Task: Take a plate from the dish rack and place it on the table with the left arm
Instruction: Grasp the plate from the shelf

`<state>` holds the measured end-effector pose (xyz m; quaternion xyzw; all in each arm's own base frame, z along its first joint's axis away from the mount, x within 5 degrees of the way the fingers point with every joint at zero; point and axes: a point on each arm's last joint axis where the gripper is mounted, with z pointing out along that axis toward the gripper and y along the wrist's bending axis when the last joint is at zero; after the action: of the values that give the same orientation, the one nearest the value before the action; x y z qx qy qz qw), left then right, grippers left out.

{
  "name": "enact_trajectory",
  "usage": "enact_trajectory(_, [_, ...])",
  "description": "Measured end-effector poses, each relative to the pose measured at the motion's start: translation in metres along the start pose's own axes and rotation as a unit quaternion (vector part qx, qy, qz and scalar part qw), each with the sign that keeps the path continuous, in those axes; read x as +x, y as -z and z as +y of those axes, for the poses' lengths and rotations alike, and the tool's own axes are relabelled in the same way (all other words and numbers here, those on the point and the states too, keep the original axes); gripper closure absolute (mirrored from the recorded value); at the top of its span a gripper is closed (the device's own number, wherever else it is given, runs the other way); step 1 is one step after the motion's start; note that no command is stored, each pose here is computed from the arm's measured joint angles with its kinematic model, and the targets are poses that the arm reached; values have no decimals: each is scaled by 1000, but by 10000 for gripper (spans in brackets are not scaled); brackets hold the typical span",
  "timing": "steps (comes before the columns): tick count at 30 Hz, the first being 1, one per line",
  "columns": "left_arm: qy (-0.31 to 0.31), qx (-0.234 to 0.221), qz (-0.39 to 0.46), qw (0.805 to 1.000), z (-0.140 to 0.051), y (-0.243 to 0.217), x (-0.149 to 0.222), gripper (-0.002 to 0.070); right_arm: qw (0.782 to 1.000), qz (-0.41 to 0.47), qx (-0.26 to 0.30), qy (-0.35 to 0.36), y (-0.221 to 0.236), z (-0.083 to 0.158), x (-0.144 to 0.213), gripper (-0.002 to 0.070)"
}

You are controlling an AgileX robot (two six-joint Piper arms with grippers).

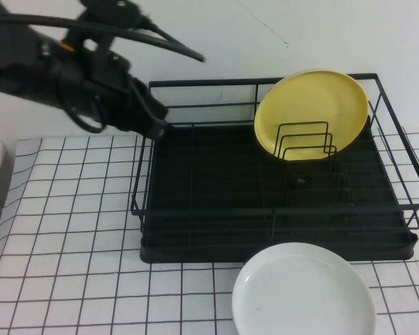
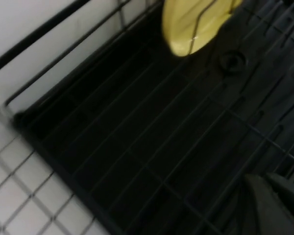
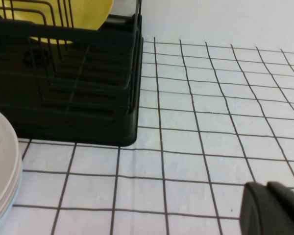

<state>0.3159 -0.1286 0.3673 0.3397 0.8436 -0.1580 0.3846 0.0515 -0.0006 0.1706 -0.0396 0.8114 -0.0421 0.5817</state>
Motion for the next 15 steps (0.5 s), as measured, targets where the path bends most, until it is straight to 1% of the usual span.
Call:
enact_trajectory(2, [-39, 16, 6, 999, -9, -20, -11, 667, 1000, 0, 0, 0, 0, 0, 0, 679])
enact_trajectory(3, [-65, 24, 8, 998, -13, -30, -15, 646, 1000, 0, 0, 0, 0, 0, 0, 679])
enact_trajectory(5, [-115, 36, 10, 993, -20, -48, -21, 575, 1000, 0, 0, 0, 0, 0, 0, 679])
enact_trajectory(6, [-136, 41, 9, 990, -24, -58, -24, 516, 1000, 0, 0, 0, 0, 0, 0, 679])
enact_trajectory(8, [-167, 47, 4, 985, -30, -76, -28, 368, 1000, 0, 0, 0, 0, 0, 0, 679])
enact_trajectory(10, [-198, 38, -10, 979, -32, -91, -32, 226, 1000, 0, 0, 0, 0, 0, 0, 679])
enact_trajectory(12, [-215, 19, -29, 976, -30, -104, -35, 148, 1000, 0, 0, 0, 0, 0, 0, 679])
enact_trajectory(13, [-221, 9, -38, 975, -29, -110, -35, 127, 1000, 0, 0, 0, 0, 0, 0, 679])
enact_trajectory(15, [-226, -9, -53, 973, -26, -121, -36, 111, 1000, 0, 0, 0, 0, 0, 0, 679])
